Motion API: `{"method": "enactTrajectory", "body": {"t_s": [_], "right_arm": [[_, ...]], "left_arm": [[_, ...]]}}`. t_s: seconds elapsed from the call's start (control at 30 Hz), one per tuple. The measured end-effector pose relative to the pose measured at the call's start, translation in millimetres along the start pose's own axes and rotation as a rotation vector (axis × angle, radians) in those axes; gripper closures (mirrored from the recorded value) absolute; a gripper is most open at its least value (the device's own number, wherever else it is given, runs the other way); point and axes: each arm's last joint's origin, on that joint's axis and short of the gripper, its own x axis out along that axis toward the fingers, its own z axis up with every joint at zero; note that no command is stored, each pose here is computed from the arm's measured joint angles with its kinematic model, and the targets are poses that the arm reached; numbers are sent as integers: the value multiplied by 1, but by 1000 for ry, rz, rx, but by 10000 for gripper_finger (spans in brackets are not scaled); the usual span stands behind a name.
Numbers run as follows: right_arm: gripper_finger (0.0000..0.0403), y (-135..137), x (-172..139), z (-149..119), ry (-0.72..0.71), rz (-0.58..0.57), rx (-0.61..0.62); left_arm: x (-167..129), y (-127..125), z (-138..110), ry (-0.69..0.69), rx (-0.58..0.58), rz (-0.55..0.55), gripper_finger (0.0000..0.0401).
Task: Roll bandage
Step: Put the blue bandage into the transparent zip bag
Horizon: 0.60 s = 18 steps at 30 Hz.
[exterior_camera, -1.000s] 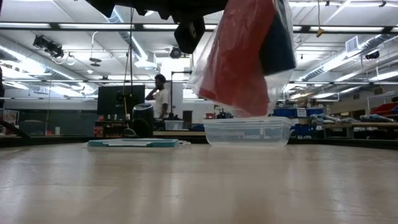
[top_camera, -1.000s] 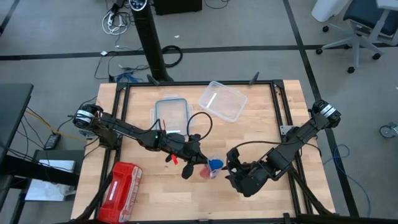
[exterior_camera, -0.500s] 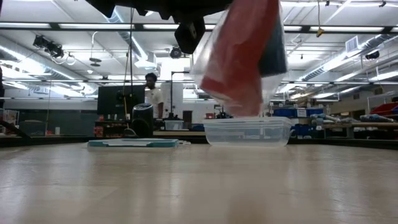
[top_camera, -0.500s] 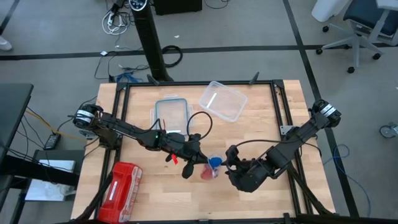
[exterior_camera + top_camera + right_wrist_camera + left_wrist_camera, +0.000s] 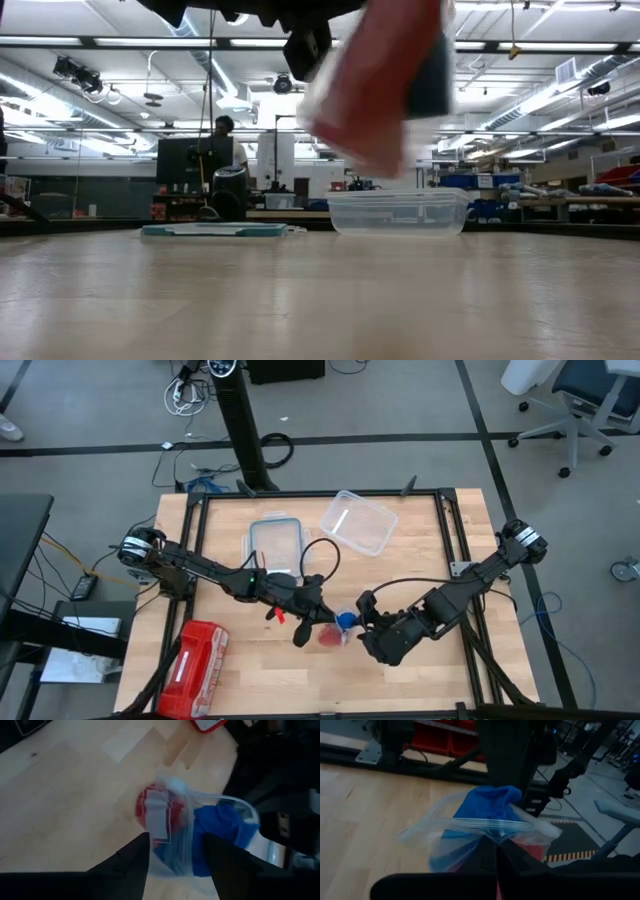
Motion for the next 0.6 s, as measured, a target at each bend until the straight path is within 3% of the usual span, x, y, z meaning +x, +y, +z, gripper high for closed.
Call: {"method": "enactTrajectory", "body": {"t_s": [0.6], "right_arm": [[274,2,0,5,-53,24,-25]], "left_arm": [[0,-1,7,-77,-16,3,401]]}}
